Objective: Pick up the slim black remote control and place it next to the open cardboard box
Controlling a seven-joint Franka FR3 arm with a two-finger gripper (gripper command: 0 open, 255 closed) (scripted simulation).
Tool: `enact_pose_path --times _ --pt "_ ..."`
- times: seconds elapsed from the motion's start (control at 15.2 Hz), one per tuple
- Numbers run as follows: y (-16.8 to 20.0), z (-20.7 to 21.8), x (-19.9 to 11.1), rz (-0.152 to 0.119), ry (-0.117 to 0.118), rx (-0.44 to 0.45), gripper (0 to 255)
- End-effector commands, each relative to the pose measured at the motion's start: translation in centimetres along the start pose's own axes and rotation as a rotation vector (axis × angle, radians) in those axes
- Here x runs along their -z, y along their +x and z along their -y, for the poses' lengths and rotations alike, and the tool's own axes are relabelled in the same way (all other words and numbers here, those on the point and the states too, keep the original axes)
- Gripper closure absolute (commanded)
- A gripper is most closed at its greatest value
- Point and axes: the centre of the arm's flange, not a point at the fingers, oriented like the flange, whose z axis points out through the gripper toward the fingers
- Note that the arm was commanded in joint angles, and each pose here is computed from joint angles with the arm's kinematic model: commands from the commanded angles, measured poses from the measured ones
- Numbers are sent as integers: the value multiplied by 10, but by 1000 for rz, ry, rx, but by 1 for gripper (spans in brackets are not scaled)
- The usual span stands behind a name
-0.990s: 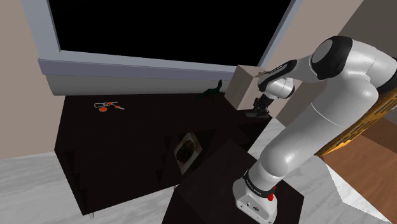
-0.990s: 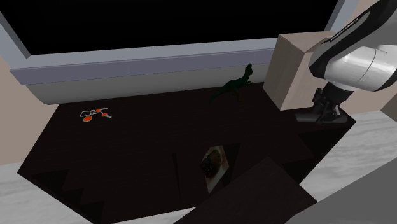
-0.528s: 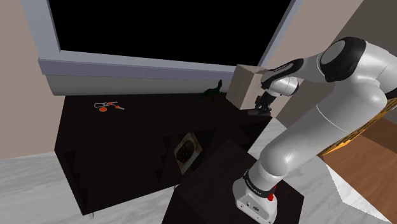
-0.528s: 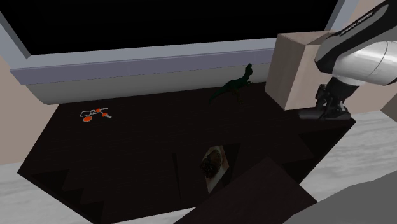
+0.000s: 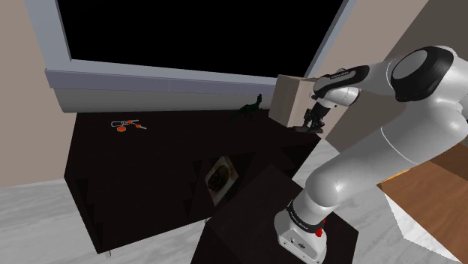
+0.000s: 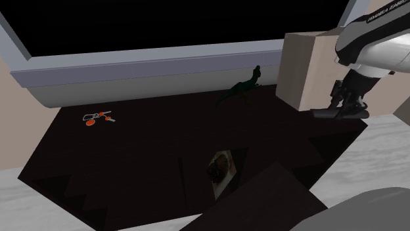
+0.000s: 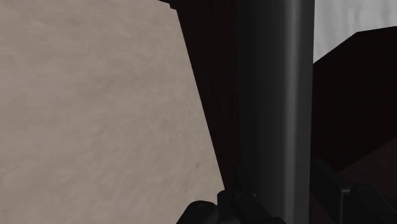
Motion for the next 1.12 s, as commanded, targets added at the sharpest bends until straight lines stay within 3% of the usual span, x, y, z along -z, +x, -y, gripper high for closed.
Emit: enact_pose_path --times 0.0,1.06 --pt "4 -9 18 17 -45 9 255" --pt "7 -12 103 17 -45 9 255"
